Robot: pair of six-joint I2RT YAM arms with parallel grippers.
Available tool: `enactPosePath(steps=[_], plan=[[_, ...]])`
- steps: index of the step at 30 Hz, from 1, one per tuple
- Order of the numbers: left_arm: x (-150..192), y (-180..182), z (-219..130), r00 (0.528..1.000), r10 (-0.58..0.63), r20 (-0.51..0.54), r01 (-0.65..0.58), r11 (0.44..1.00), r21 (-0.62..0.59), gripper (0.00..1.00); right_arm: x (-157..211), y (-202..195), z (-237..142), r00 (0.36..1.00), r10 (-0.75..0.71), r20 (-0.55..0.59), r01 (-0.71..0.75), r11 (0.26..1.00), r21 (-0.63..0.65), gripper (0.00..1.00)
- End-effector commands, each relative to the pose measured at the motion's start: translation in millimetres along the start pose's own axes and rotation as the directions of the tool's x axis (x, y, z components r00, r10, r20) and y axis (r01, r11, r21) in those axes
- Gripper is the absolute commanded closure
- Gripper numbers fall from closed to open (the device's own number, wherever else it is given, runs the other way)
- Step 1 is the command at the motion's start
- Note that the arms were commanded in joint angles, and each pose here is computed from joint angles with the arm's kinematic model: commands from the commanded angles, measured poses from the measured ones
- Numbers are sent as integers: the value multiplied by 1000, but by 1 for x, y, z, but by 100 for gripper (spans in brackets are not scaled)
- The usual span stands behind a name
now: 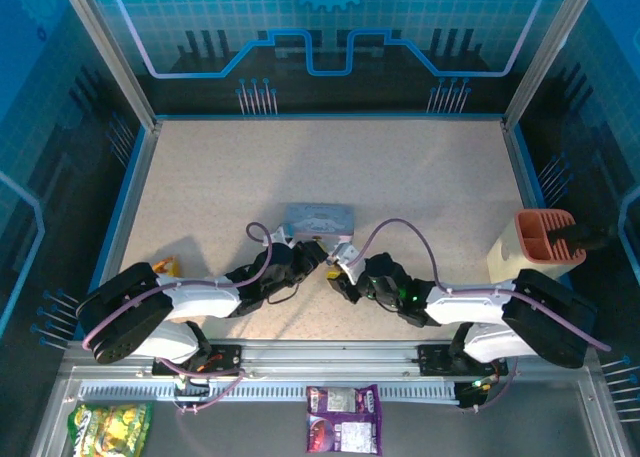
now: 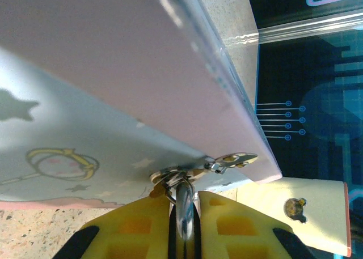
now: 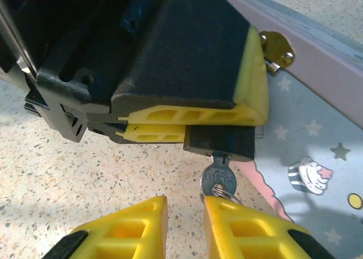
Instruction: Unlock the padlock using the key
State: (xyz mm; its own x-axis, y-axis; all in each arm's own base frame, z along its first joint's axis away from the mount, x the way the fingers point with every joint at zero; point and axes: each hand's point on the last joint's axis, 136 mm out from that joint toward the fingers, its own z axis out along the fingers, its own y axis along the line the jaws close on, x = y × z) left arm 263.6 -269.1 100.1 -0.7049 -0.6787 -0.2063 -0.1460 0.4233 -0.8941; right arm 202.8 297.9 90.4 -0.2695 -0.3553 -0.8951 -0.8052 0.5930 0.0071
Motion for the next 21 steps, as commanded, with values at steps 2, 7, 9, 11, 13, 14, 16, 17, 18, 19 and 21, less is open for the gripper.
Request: enactPosePath(steps=[2, 7, 9, 11, 13, 14, 16, 17, 18, 19, 21], plan=[[-5, -25, -3, 999, -32, 3, 31, 996, 82, 100, -13, 3, 10, 997, -76, 19, 75, 996, 47, 76], [-4, -22, -4, 999, -38, 1, 38, 996, 79, 100, -14, -3, 15, 997, -79, 12, 77, 991, 105, 80], [-4, -22, -4, 999, -44, -1, 44, 996, 82, 100, -14, -7, 16, 997, -74, 9, 72, 989, 129, 81], [-3, -22, -4, 999, -42, -6, 42, 996, 80, 100, -15, -9, 17, 997, -71, 12, 69, 988, 138, 83], [-2, -22, -6, 1000, -27, -12, 28, 997, 78, 100, -14, -9, 19, 997, -72, 14, 69, 987, 144, 85], [-2, -19, -6, 1000, -25, -12, 26, 997, 69, 100, -15, -9, 20, 997, -71, 14, 68, 987, 143, 85], [-2, -12, -8, 999, -33, -10, 34, 998, 51, 100, -15, -6, 22, 997, -71, 14, 69, 989, 131, 86], [-2, -11, -8, 999, -38, -8, 38, 998, 51, 100, -15, -6, 23, 997, -70, 13, 68, 989, 130, 86], [-2, -10, -8, 999, -46, -9, 47, 998, 47, 100, -17, -6, 24, 998, -68, 15, 65, 989, 133, 87], [-2, -11, -9, 999, -47, -10, 48, 998, 49, 100, -18, -7, 25, 998, -66, 18, 63, 989, 137, 87], [-1, -11, -8, 999, -36, -13, 36, 998, 44, 100, -20, -7, 27, 997, -68, 27, 64, 988, 143, 88]])
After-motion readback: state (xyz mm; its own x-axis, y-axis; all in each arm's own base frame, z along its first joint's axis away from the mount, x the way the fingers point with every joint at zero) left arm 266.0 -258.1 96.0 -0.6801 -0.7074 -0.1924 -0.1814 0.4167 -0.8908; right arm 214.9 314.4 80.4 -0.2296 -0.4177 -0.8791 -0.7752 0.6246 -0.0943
